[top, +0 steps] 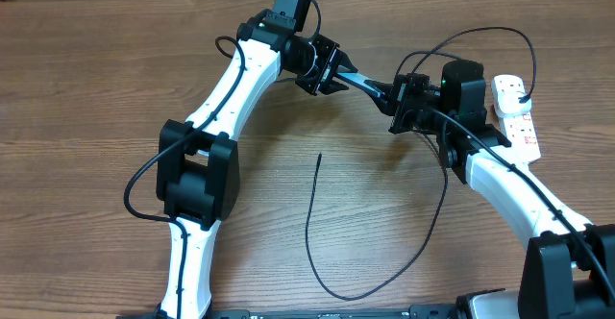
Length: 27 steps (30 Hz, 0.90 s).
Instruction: Plug charger to phone and switch on socket
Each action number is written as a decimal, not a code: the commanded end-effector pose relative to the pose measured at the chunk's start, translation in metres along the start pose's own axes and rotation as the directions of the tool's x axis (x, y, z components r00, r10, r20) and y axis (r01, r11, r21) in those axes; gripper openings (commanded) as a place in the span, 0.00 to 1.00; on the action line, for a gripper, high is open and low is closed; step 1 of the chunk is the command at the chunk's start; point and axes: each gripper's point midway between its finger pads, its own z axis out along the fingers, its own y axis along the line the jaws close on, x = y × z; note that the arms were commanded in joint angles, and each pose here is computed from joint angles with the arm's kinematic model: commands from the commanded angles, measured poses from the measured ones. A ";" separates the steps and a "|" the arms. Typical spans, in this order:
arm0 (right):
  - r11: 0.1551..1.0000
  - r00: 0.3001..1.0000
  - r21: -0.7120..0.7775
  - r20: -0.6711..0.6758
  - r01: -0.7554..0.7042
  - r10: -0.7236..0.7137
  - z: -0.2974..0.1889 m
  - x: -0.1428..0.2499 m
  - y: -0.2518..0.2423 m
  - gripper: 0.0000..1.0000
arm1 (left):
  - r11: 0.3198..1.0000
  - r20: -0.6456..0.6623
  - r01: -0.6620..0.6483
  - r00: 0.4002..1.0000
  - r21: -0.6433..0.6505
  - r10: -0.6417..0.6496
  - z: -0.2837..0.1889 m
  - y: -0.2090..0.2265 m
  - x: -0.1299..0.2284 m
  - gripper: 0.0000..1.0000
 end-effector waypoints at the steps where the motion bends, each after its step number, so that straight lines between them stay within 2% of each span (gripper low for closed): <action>1: 1.000 1.000 -0.016 -0.026 0.017 -0.017 -0.002 0.009 0.009 0.04 | 0.998 -0.012 -0.041 0.999 0.051 0.042 -0.019 -0.021 0.022 0.37; 17: 1.000 1.000 -0.002 -0.005 0.000 0.000 -0.001 0.005 0.005 0.04 | 0.998 -0.033 -0.032 0.999 0.052 0.034 -0.018 -0.021 0.027 0.30; 27: 1.000 1.000 -0.004 -0.019 0.013 -0.013 0.001 0.011 0.005 0.04 | 0.999 -0.020 -0.033 0.999 0.042 0.034 -0.013 -0.020 0.029 0.30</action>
